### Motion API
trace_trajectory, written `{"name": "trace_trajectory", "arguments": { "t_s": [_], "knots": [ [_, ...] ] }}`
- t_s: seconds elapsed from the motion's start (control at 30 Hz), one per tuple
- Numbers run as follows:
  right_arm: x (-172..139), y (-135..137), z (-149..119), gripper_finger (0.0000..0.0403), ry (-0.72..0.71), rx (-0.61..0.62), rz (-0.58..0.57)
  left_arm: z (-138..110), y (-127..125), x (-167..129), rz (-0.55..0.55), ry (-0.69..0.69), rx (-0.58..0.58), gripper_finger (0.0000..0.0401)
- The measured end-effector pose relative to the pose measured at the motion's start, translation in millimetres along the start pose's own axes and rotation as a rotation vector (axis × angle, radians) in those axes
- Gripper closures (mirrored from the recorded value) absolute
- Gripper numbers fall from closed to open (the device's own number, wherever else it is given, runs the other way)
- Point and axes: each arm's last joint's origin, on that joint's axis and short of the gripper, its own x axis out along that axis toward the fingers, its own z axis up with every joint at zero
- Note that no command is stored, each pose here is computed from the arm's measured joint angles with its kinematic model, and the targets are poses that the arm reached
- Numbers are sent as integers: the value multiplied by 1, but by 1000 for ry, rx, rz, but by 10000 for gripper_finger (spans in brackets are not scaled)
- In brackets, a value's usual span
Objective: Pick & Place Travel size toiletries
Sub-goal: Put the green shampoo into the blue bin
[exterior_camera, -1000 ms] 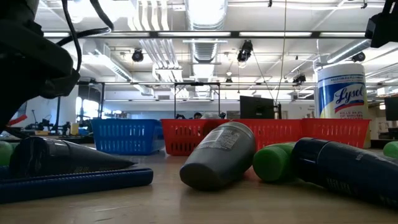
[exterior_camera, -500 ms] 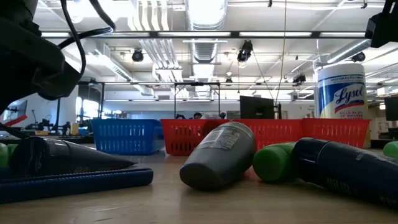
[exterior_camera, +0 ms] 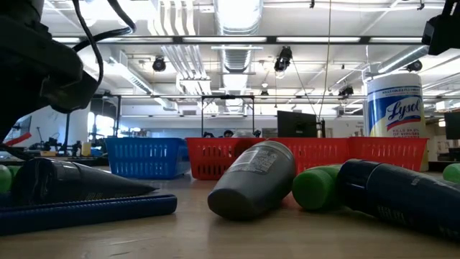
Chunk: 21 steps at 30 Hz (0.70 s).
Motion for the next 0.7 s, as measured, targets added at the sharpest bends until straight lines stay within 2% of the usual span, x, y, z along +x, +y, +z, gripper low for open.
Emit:
{"name": "trace_trajectory", "arguments": {
  "t_s": [0.2,0.43,0.57,0.7],
  "knots": [
    [0,0,0,35,0,0,0,2,-9,-11,-62,-63,-11,228],
    [0,0,0,35,0,0,0,15,-9,-51,-210,-232,-125,229],
    [0,0,0,35,0,-3,1,36,-1,-79,-276,-364,-206,229],
    [0,0,0,35,-1,-4,1,66,14,-103,-252,-437,-217,235]
  ]
}}
